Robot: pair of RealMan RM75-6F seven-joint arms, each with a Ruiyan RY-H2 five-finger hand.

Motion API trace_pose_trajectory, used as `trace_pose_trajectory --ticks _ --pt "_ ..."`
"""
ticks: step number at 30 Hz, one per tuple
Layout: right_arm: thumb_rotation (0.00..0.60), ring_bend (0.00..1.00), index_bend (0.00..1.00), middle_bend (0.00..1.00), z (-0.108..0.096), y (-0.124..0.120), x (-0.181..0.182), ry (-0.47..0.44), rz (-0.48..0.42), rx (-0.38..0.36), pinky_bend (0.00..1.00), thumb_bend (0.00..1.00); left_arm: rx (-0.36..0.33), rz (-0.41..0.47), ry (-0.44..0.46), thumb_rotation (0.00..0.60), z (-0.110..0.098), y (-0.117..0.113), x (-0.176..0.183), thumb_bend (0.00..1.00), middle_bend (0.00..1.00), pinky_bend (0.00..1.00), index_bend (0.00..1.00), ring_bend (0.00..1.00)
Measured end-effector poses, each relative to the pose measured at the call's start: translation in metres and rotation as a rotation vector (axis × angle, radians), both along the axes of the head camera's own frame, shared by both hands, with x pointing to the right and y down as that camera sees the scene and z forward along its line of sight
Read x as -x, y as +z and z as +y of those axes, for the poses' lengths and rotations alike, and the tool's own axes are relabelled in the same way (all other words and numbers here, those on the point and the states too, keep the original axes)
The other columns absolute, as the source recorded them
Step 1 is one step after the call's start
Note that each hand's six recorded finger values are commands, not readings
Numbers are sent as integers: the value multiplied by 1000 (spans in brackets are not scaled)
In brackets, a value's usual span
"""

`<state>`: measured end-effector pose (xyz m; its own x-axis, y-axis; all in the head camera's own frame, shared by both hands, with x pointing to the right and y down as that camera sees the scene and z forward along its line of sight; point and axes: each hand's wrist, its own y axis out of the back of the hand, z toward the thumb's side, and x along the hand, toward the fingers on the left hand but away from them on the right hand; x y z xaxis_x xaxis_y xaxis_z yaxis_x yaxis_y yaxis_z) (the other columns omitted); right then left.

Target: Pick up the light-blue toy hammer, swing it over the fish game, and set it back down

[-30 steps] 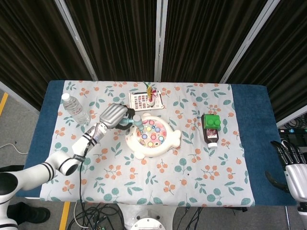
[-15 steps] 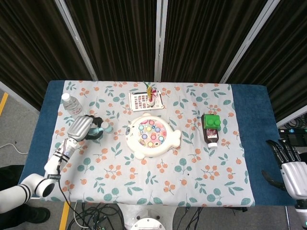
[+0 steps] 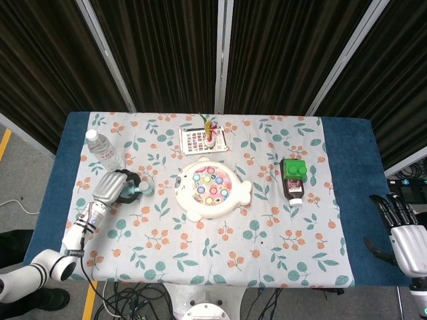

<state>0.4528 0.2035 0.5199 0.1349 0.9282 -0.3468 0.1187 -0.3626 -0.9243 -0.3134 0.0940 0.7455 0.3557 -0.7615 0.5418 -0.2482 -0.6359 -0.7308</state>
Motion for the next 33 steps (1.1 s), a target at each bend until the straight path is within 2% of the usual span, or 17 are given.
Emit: trace_pose_trajectory --ticks 12,19,33 --pt "600 0 0 115 0 -2 1 0 4 -4 0 187 31 7 26 600 10 -3 -3 248 258 288 208 163" --pt "600 0 0 115 0 -2 1 1 1 -5 0 188 28 15 23 600 7 -8 -4 241 236 288 205 152" --pt "600 0 0 115 0 -1 -1 6 2 -5 0 187 62 -2 -4 600 -5 -4 1 239 263 290 233 152"
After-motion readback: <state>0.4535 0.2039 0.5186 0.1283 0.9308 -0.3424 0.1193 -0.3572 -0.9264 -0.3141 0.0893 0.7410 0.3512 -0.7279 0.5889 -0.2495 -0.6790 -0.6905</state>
